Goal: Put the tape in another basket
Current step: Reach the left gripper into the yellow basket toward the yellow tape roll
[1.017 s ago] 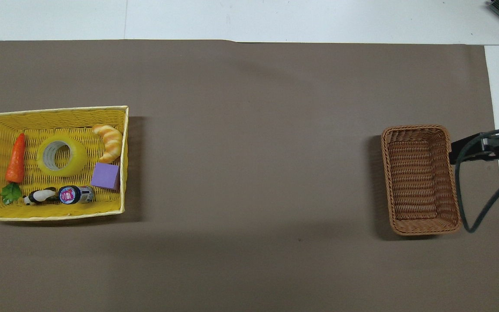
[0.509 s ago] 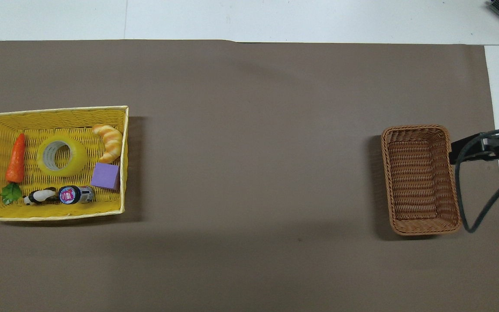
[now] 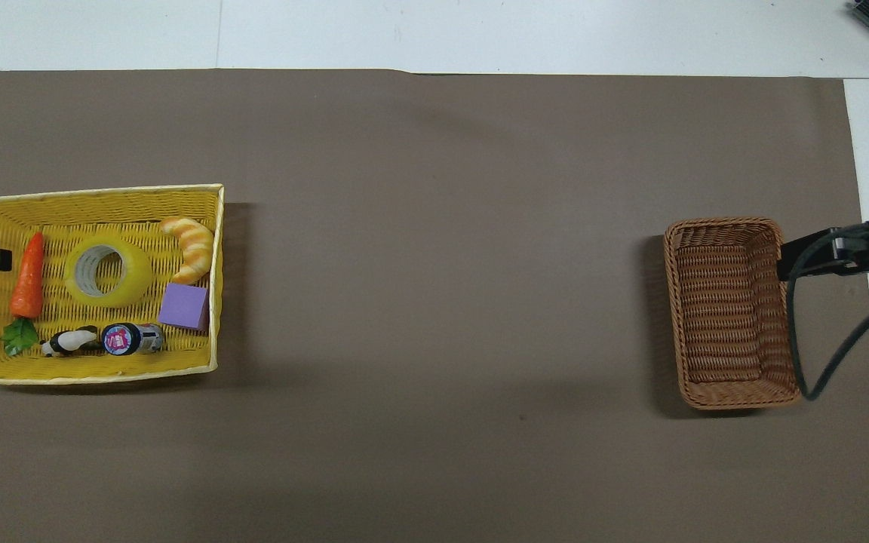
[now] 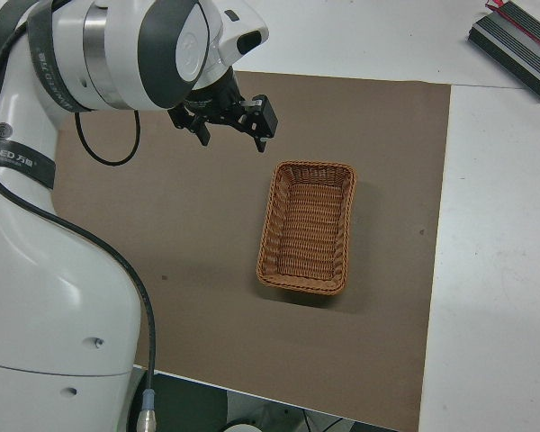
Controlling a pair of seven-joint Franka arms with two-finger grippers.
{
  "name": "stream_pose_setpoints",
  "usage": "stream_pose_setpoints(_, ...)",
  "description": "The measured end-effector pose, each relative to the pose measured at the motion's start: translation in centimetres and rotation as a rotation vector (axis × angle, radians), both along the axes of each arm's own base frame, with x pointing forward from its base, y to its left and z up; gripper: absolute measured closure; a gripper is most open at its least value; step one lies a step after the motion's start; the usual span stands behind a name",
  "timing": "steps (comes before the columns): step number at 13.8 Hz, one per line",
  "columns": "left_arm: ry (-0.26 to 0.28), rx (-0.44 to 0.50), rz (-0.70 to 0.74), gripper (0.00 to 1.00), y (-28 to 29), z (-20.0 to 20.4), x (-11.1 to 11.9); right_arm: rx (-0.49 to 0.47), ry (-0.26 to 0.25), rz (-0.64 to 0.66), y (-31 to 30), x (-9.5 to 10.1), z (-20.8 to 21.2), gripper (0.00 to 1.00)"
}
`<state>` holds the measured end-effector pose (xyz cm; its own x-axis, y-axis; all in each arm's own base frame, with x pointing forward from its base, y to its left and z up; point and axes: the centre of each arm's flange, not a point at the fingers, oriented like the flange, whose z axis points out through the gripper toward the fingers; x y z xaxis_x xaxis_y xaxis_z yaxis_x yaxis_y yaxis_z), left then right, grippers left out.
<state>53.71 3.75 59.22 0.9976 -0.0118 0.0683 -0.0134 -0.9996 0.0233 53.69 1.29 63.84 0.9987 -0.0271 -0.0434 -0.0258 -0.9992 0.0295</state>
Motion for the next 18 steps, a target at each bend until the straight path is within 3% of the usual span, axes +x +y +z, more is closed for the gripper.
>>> stream_pose_setpoints(7, -0.024, 0.013, -0.049, 0.00, 3.1, -8.5, 0.2, 0.120, 0.040, 0.093, 2.9, -0.9, -3.1, 0.00)
stream_pose_setpoints(14, -0.022, 0.034, -0.062, 0.00, 6.3, -18.0, 2.3, 0.338, 0.044, 0.099, 6.0, -1.0, -3.7, 0.00)
stream_pose_setpoints(18, 0.003, -0.048, -0.040, 0.00, 7.5, -23.0, 2.9, 0.462, 0.090, 0.108, 8.9, -0.7, -5.7, 0.00)
